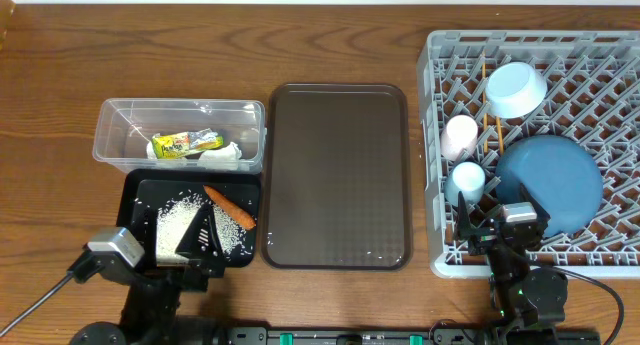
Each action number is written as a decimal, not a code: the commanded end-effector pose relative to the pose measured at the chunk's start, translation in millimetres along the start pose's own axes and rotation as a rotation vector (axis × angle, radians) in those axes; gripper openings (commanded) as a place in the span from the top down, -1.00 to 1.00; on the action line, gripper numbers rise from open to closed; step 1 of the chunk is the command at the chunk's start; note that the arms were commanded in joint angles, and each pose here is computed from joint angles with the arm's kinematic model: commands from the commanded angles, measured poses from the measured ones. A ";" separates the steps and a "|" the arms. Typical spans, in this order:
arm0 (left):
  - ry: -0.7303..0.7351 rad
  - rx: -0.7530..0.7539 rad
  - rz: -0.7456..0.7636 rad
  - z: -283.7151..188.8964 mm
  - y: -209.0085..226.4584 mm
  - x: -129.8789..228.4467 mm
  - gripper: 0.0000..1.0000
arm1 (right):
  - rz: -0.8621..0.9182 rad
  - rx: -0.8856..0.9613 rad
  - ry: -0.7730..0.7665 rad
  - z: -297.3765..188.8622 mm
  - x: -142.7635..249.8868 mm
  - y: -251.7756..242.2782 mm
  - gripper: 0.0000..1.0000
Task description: Sort waste into correct bins and load items into the dishwasher rack
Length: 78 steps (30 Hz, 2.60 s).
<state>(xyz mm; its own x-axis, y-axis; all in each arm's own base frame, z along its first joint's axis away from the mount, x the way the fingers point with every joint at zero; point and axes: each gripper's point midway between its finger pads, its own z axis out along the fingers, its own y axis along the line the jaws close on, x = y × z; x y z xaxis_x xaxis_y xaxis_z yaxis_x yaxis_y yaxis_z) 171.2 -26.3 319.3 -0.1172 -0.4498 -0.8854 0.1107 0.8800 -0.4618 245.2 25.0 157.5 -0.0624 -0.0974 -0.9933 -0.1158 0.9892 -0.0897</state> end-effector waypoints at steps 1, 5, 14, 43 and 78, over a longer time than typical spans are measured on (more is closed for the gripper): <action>-0.053 0.021 0.020 2.3 1.6 0.8 -0.96 | -0.013 0.010 0.000 -0.3 0.5 -2.8 -0.99; -0.135 0.063 0.022 6.8 0.0 -3.0 -0.96 | -0.013 0.010 0.000 -0.3 0.5 -2.8 -0.98; -0.288 0.144 0.016 17.6 -5.7 -15.6 -0.96 | -0.013 0.010 0.000 -0.3 0.5 -2.8 -0.98; -0.156 0.057 0.004 77.2 59.0 94.3 -0.96 | -0.013 0.010 0.000 -0.3 0.5 -2.8 -0.98; 0.038 -0.170 0.114 78.5 108.5 145.7 -0.96 | -0.013 0.010 0.000 -0.3 0.5 -2.8 -0.98</action>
<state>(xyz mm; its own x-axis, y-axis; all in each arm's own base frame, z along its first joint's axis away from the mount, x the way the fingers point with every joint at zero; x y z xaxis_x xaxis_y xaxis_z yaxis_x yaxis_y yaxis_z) 244.9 -14.2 152.1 -0.1135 -0.3628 -0.9249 0.0065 0.9307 -0.3658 245.2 25.0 157.5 -0.0624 -0.0974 -0.9933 -0.1158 0.9892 -0.0897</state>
